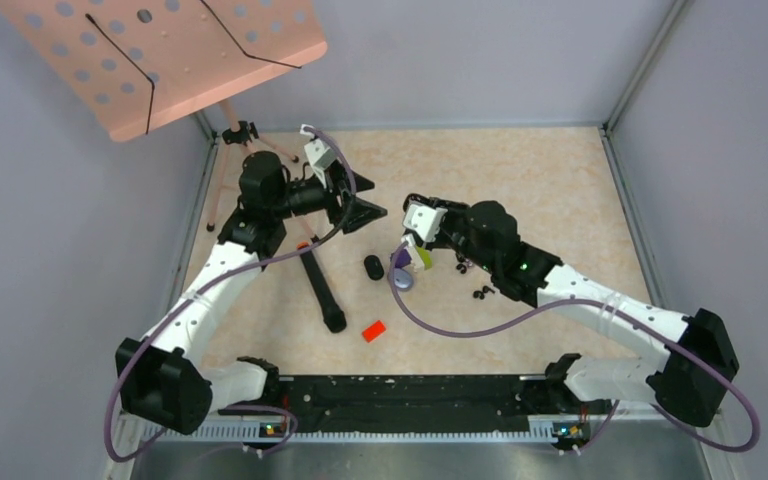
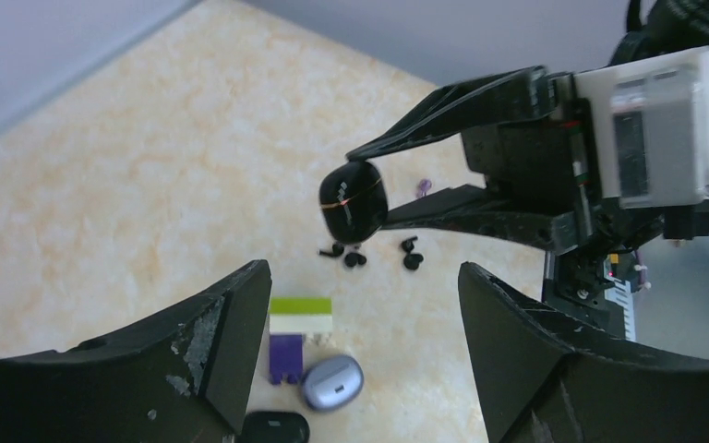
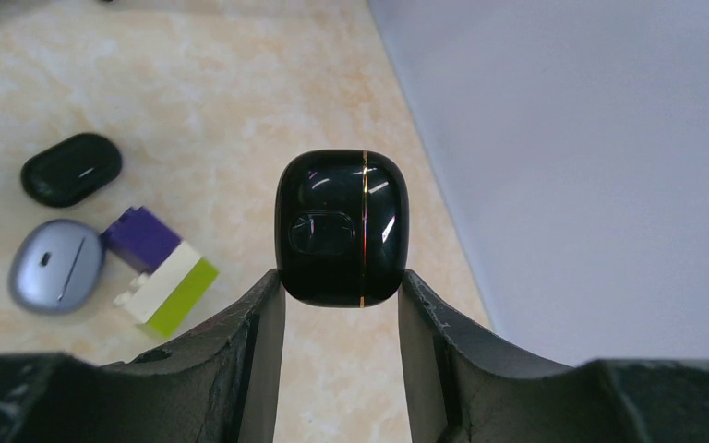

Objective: Insert the wireless bluetooth earbuds into the charging case
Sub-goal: Pick up the charging case at the center of the board.

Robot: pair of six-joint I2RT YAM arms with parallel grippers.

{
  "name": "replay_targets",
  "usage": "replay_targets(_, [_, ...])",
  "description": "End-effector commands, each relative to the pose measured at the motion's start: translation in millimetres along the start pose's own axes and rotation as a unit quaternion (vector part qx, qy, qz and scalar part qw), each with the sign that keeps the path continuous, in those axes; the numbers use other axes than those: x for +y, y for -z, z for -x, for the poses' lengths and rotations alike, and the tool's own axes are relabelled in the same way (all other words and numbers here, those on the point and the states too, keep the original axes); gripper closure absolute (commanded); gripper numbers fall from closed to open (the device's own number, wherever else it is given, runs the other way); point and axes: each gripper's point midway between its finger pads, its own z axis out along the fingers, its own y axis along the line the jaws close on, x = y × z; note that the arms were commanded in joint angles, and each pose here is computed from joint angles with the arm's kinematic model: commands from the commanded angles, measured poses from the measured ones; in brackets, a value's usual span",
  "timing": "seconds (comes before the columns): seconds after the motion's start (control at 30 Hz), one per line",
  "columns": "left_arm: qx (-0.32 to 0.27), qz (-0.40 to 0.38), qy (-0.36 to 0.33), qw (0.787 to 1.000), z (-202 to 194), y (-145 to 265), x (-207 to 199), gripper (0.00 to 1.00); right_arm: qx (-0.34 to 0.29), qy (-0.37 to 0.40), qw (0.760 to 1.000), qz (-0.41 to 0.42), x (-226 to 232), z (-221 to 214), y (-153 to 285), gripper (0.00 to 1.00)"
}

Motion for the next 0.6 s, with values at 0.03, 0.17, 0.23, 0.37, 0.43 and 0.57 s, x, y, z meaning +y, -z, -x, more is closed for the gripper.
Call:
replay_targets(0.03, [-0.009, -0.009, -0.042, 0.999, 24, -11, 2, 0.20, -0.126, 0.004, 0.990, -0.057, -46, 67, -5, 0.89])
replay_targets(0.17, [-0.006, -0.035, -0.052, 0.998, 30, -21, -6, 0.21, -0.146, 0.021, 0.986, -0.072, -54, 77, -5, 0.88])
replay_targets(0.23, [-0.008, -0.042, -0.058, 0.997, 32, -25, -8, 0.22, -0.160, 0.040, 0.984, -0.071, -53, 82, -3, 0.88])
replay_targets(0.37, [-0.016, -0.056, -0.053, 0.997, 34, -33, -13, 0.26, -0.171, 0.069, 0.981, -0.066, -53, 88, 0, 0.88])
replay_targets(0.43, [-0.016, -0.062, -0.056, 0.996, 34, -36, -17, 0.29, -0.172, 0.079, 0.980, -0.069, -54, 89, 1, 0.88])
replay_targets(0.57, [-0.014, -0.062, -0.063, 0.996, 31, -38, -15, 0.37, -0.174, 0.092, 0.978, -0.069, -52, 90, 2, 0.88])
